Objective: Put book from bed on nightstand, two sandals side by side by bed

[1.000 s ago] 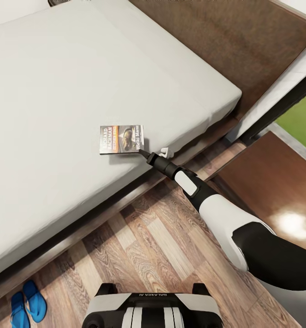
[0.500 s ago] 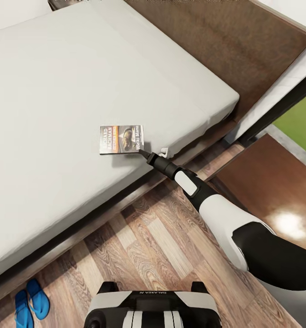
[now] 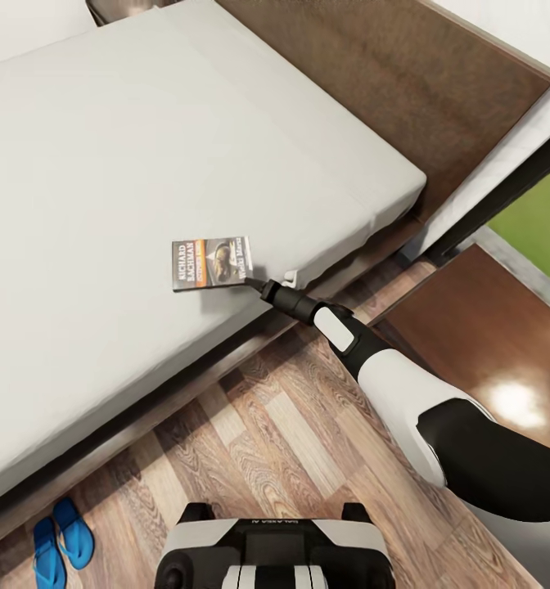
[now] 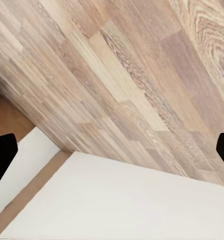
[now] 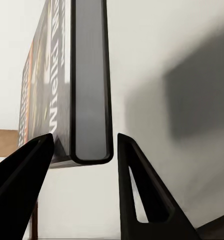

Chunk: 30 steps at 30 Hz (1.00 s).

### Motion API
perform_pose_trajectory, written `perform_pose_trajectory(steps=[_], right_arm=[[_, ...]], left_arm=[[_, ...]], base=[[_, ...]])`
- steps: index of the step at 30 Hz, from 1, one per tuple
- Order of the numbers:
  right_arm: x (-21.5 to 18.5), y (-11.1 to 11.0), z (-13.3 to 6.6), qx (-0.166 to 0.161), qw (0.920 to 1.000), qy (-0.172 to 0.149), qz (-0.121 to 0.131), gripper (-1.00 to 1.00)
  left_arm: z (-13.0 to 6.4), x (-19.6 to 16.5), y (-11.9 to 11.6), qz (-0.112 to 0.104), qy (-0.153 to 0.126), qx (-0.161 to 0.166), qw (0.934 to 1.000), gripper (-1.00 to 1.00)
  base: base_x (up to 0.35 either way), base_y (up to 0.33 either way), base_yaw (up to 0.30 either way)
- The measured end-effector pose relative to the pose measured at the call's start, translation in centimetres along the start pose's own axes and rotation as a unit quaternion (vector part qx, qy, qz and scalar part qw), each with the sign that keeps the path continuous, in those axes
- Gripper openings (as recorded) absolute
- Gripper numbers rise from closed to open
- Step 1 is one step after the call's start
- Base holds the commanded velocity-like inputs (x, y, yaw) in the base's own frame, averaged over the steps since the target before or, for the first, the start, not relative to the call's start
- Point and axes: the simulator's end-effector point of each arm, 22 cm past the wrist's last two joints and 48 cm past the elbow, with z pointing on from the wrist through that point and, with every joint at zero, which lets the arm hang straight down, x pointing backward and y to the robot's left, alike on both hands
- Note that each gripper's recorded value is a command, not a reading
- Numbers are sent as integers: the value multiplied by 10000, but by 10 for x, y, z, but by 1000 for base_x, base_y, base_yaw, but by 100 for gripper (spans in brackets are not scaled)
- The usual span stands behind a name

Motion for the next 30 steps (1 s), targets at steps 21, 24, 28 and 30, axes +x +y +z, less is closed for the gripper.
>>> perform_pose_trajectory(steps=[21,24,28,30], right_arm=[[-3,31,-12,-48,9999,89,110,-100],[-4,35,-14,-58,9999,80,116,-100],[-5,41,-16,-64,9999,75,126,-100],[-6,43,-17,-64,9999,72,132,-100]], left_arm=[[-21,26,33,43,140,-233,9996,100],[-24,29,36,45,148,-232,9996,100],[-27,32,40,47,152,-225,9996,100],[-29,34,41,48,154,-223,9996,100]], base=[[0,0,0],[0,0,0],[0,0,0],[0,0,0]])
